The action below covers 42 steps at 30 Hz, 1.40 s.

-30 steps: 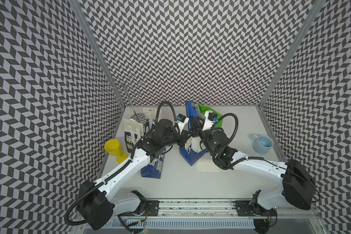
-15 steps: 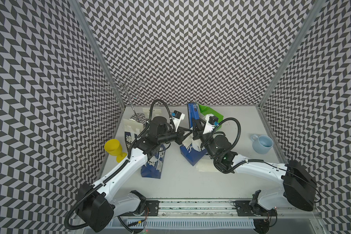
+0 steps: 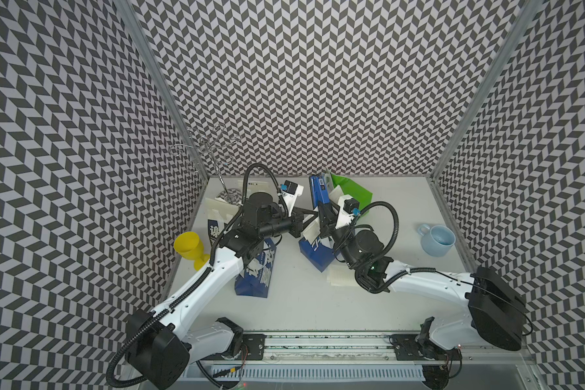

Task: Staple the receipts to the bags
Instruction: Place the stapler in the takeout bag, then staple the receipt to the takeout bag.

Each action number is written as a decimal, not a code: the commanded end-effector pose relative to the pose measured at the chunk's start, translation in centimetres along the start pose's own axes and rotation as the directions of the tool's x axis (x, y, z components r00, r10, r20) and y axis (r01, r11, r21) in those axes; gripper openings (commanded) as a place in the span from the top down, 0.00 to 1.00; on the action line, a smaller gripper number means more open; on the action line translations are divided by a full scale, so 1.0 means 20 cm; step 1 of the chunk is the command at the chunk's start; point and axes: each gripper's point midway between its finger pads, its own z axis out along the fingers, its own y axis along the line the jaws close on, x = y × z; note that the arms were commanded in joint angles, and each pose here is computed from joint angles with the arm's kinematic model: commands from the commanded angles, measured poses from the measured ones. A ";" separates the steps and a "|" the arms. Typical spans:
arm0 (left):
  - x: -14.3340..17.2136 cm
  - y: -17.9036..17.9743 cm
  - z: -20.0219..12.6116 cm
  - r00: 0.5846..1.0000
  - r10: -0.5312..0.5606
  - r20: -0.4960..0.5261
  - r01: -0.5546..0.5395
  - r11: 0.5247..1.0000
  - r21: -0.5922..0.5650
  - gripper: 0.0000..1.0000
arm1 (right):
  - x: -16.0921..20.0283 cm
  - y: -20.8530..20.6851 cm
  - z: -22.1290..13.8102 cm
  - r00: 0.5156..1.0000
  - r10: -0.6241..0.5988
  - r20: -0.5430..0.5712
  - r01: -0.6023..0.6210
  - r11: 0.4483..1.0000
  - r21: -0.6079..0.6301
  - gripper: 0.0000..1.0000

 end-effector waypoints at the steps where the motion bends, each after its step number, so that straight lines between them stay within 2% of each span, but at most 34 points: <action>1: -0.23 -0.08 -0.08 0.976 0.150 0.158 -0.153 0.988 0.005 1.00 | -0.09 0.00 -0.08 0.992 -0.103 0.075 0.102 0.994 0.028 1.00; 5: -0.24 -0.12 -0.11 0.954 0.236 0.182 -0.243 0.970 0.018 1.00 | 0.01 -0.01 -0.16 0.962 -0.268 0.045 0.265 0.962 0.065 0.98; 7: -0.23 -0.12 -0.11 0.941 0.275 0.199 -0.285 0.958 0.021 1.00 | 0.04 0.01 -0.21 0.943 -0.331 0.041 0.328 0.943 0.058 0.93; 11: -0.21 -0.15 -0.14 0.897 0.373 0.238 -0.387 0.922 0.011 1.00 | 0.05 0.06 -0.30 0.908 -0.415 0.059 0.412 0.910 0.048 0.59; 13: -0.19 -0.15 -0.16 0.863 0.432 0.261 -0.443 0.896 -0.018 1.00 | 0.00 0.06 -0.34 0.910 -0.404 0.093 0.399 0.915 0.061 0.50; 17: -0.17 -0.20 -0.20 0.797 0.531 0.289 -0.543 0.839 -0.043 1.00 | -0.15 0.07 -0.38 0.935 -0.342 0.094 0.341 0.940 0.029 0.38; 21: -0.14 -0.27 -0.22 0.751 0.596 0.285 -0.620 0.785 -0.009 1.00 | -0.35 0.11 -0.42 0.948 -0.298 0.114 0.307 0.950 -0.063 0.36; 23: -0.11 -0.31 -0.25 0.720 0.633 0.284 -0.666 0.745 0.026 1.00 | -0.45 0.12 -0.45 0.937 -0.319 0.144 0.338 0.932 -0.134 0.36; 25: -0.08 -0.37 -0.27 0.687 0.667 0.288 -0.709 0.702 0.065 1.00 | -0.49 0.15 -0.49 0.914 -0.373 0.159 0.402 0.882 -0.245 0.36; 28: -0.01 -0.43 -0.31 0.646 0.713 0.272 -0.758 0.640 0.122 1.00 | -0.43 0.25 -0.59 0.868 -0.469 0.164 0.483 0.722 -0.495 0.35; 30: 0.02 -0.45 -0.33 0.628 0.737 0.252 -0.777 0.610 0.154 1.00 | -0.37 0.28 -0.64 0.827 -0.542 0.149 0.517 0.627 -0.583 0.34; 32: 0.05 -0.47 -0.34 0.612 0.758 0.226 -0.791 0.585 0.181 1.00 | -0.31 0.28 -0.66 0.786 -0.610 0.101 0.524 0.569 -0.634 0.33; 35: 0.08 -0.49 -0.34 0.592 0.782 0.193 -0.804 0.557 0.208 1.00 | -0.22 0.26 -0.67 0.720 -0.693 0.046 0.531 0.507 -0.679 0.28; 38: 0.14 -0.52 -0.33 0.574 0.800 0.174 -0.812 0.530 0.244 1.00 | -0.11 0.23 -0.66 0.657 -0.754 -0.003 0.537 0.470 -0.701 0.23; 40: 0.17 -0.55 -0.32 0.567 0.808 0.164 -0.814 0.518 0.261 1.00 | -0.05 0.22 -0.65 0.625 -0.781 -0.013 0.547 0.450 -0.706 0.20; 42: 0.20 -0.58 -0.30 0.555 0.816 0.163 -0.819 0.501 0.278 1.00 | 0.01 0.23 -0.65 0.616 -0.788 -0.005 0.542 0.428 -0.723 0.19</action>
